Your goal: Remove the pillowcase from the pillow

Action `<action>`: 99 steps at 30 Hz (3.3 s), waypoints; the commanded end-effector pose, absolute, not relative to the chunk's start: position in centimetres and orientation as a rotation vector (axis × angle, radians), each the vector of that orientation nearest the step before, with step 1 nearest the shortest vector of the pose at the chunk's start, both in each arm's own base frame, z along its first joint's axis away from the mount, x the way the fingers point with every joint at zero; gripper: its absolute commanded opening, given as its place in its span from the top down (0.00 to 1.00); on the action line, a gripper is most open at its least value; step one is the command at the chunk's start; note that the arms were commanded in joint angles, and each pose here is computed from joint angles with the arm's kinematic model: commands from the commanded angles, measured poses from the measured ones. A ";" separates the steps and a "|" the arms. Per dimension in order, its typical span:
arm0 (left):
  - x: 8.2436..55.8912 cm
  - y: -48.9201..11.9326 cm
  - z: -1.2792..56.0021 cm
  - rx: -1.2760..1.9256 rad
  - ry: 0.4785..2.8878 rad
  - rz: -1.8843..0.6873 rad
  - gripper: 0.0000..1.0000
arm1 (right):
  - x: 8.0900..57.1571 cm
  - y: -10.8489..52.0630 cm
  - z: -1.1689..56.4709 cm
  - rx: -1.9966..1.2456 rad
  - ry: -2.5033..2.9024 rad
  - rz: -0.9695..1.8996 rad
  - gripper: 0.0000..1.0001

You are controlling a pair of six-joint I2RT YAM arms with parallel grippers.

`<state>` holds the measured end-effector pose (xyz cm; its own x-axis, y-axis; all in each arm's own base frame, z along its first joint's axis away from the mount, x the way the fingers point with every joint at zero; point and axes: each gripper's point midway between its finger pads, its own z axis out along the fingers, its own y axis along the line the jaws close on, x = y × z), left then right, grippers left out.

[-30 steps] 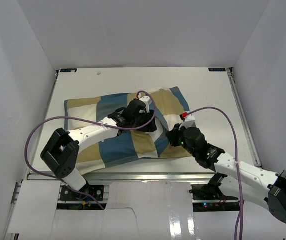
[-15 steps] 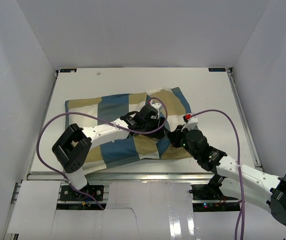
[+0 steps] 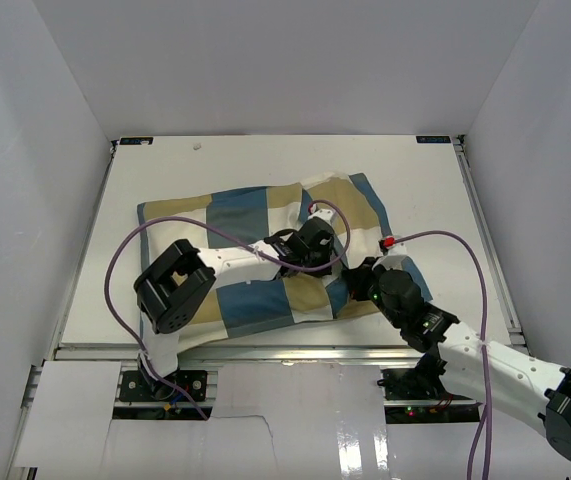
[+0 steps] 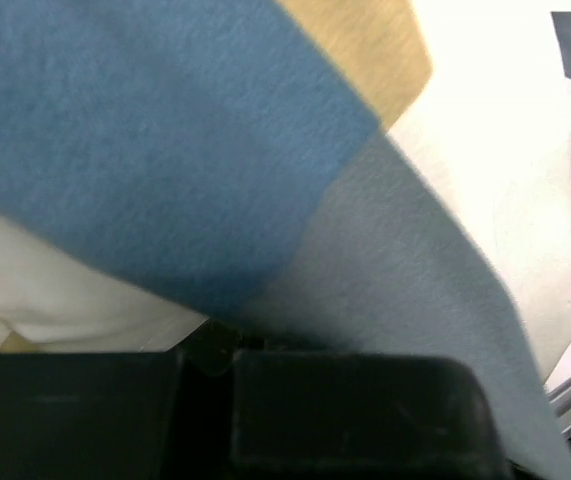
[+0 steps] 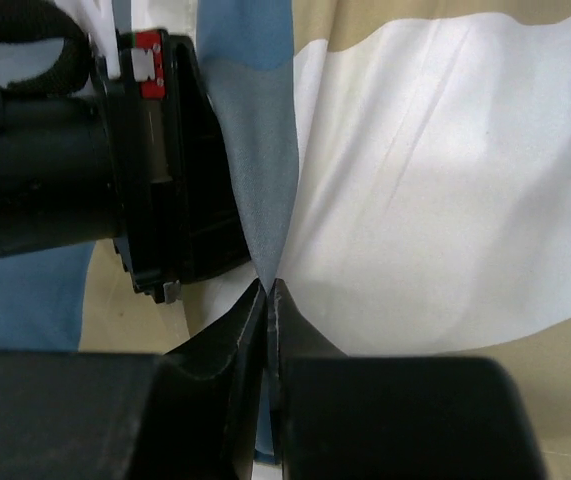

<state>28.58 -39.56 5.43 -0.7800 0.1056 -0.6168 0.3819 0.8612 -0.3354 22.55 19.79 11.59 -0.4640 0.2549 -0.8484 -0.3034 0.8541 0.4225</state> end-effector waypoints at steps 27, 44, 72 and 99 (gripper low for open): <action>32.3 -25.3 21.4 0.011 2.132 -0.579 1.00 | 25.0 13.5 8.6 0.373 1.952 0.425 0.92; 30.5 -30.3 15.9 0.122 2.222 -0.857 1.00 | 23.9 26.0 24.7 -0.278 1.695 0.807 0.35; 30.4 -25.4 19.8 0.015 2.165 -0.638 1.00 | 31.1 19.6 13.2 0.046 2.032 0.202 0.92; 30.1 -22.0 27.4 -0.081 1.980 -0.625 1.00 | 29.2 7.3 5.8 0.393 2.115 0.074 0.92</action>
